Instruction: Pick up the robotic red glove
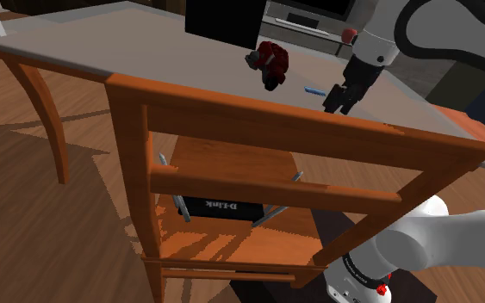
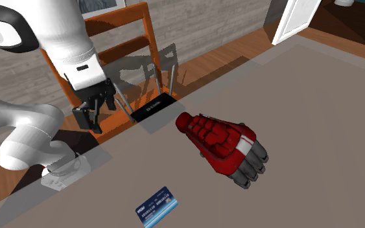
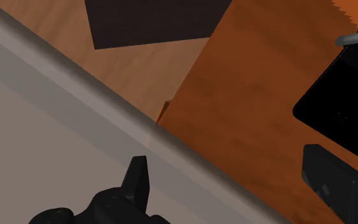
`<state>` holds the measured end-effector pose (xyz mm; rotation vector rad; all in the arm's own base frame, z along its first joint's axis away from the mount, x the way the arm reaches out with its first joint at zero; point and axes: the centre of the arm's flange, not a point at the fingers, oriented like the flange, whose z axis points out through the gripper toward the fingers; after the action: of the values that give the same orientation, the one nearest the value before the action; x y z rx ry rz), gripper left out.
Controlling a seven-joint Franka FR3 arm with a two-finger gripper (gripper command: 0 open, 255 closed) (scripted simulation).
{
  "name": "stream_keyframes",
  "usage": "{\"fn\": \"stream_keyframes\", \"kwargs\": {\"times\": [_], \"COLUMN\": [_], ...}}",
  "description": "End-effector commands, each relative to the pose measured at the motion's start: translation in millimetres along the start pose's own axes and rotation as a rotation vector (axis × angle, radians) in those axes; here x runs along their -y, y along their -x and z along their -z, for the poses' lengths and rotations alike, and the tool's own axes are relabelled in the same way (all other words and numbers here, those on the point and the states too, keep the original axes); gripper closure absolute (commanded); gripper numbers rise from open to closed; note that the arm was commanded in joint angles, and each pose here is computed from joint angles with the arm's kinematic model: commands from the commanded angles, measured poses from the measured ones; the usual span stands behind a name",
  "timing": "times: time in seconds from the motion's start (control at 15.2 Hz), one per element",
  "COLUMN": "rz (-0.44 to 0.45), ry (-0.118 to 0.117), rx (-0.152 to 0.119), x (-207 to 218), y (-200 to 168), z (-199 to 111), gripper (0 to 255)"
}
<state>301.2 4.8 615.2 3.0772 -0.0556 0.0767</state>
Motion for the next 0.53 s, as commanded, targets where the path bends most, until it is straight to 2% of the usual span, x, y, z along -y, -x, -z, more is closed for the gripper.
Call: {"fn": "stream_keyframes", "kwargs": {"times": [0.0,0.46], "rz": [0.000,-0.192], "ry": [0.000,0.024], "rx": [0.000,-0.124], "x": [0,26], "y": [0,-71], "z": [0,6], "gripper": [0,0]}}
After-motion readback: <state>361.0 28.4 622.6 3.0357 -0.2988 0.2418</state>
